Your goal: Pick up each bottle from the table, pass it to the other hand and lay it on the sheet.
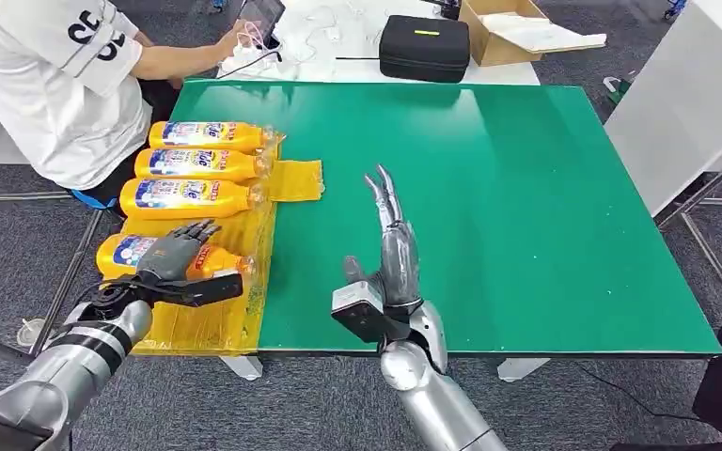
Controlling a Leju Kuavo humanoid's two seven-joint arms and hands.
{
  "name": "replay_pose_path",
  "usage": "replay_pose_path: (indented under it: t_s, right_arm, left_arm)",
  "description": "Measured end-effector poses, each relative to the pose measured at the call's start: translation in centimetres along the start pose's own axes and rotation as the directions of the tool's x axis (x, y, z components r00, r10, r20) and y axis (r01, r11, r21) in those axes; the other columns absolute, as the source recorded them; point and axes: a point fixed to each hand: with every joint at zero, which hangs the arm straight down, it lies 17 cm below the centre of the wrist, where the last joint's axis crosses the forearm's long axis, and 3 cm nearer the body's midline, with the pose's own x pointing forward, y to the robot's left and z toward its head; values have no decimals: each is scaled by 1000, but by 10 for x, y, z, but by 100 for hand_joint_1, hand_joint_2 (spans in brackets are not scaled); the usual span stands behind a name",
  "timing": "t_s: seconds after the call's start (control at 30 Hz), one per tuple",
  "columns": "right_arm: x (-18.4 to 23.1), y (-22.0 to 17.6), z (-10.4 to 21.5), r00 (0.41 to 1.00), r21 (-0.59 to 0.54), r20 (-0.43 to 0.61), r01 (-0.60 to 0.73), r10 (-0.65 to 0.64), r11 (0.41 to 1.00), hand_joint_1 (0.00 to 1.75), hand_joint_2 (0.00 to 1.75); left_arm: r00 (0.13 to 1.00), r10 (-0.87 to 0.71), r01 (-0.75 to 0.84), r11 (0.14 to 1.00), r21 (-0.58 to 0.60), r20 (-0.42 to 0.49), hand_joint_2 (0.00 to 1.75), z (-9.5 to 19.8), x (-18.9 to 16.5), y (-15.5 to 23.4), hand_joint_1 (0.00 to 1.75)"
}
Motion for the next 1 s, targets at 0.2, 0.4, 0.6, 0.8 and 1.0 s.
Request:
replay_pose_path:
  t_s: [0.2,0.4,0.6,0.8,1.0]
  right_arm:
    - [-3,2,1,1000,5,-7,0,0,1000,0,0]
    - [-5,3,1,1000,10,-7,0,0,1000,0,0]
    - [-8,5,1,1000,13,-11,4,-4,1000,0,0]
    - [-12,9,4,1000,22,-18,9,-9,1000,0,0]
    - [-14,13,6,1000,29,-28,11,-10,1000,0,0]
  left_arm:
    - [999,37,-36,999,-19,18,0,0,4,-2,0]
    - [987,142,-138,989,-55,72,0,3,16,-6,0]
    - [922,346,-339,938,-71,171,0,11,31,3,0]
    - [795,540,-559,829,-11,275,0,19,46,21,0]
    - [784,541,-585,808,70,305,0,20,47,28,0]
